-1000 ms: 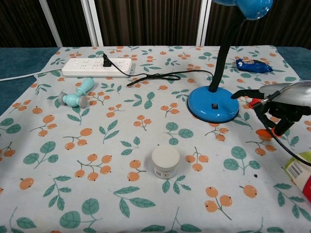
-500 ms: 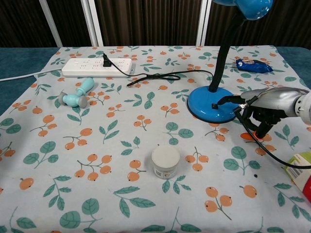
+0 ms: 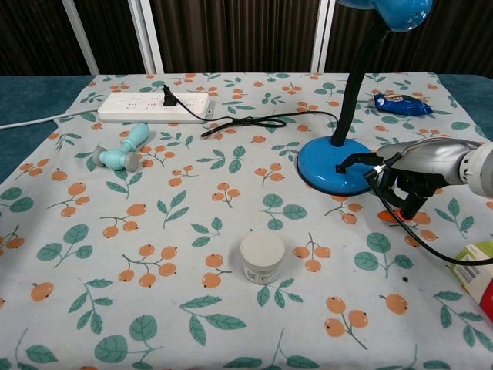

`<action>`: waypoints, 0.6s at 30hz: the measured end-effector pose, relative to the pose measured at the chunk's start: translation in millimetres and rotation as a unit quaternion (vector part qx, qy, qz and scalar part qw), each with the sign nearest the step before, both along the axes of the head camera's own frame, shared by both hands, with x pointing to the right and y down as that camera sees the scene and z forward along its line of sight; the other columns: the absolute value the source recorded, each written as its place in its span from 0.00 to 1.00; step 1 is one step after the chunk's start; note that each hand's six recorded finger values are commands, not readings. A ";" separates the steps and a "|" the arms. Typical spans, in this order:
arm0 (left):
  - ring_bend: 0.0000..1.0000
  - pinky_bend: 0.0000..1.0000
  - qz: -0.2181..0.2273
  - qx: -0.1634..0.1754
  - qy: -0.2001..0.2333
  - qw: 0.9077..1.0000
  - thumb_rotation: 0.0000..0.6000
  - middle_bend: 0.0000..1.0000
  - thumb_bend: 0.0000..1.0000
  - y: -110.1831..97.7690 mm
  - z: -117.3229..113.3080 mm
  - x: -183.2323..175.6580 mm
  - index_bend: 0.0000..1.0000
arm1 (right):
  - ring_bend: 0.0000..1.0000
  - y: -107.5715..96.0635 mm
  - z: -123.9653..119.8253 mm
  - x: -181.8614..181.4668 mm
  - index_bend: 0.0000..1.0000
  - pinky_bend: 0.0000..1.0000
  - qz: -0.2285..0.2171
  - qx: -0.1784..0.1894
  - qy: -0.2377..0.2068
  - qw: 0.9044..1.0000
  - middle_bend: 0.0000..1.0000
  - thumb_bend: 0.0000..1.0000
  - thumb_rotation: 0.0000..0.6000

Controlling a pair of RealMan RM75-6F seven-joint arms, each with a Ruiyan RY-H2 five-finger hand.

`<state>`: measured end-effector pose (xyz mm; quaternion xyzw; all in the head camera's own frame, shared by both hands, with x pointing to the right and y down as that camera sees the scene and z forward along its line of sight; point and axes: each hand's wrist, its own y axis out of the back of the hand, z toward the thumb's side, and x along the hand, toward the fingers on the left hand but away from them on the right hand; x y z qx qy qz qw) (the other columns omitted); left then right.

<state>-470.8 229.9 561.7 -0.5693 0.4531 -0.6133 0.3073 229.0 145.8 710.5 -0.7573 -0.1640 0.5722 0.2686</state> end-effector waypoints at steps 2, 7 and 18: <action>0.03 0.09 0.000 0.000 0.000 1.000 1.00 0.04 0.44 0.0 0.0 -0.1 0.16 | 0.92 -0.2 0.2 -1.1 0.04 0.93 -0.001 0.000 0.000 1.000 0.76 0.41 1.00; 0.03 0.09 -0.001 0.001 -0.001 1.000 1.00 0.04 0.44 -0.1 -0.1 -0.5 0.16 | 0.92 0.0 0.5 -4.2 0.04 0.95 -0.003 -0.001 -0.001 1.000 0.76 0.41 1.00; 0.03 0.09 -0.002 0.002 0.000 1.000 1.00 0.04 0.44 -0.9 -0.6 -0.7 0.16 | 0.92 3.8 5.3 -4.4 0.04 0.97 -0.018 -0.017 0.011 1.000 0.76 0.41 1.00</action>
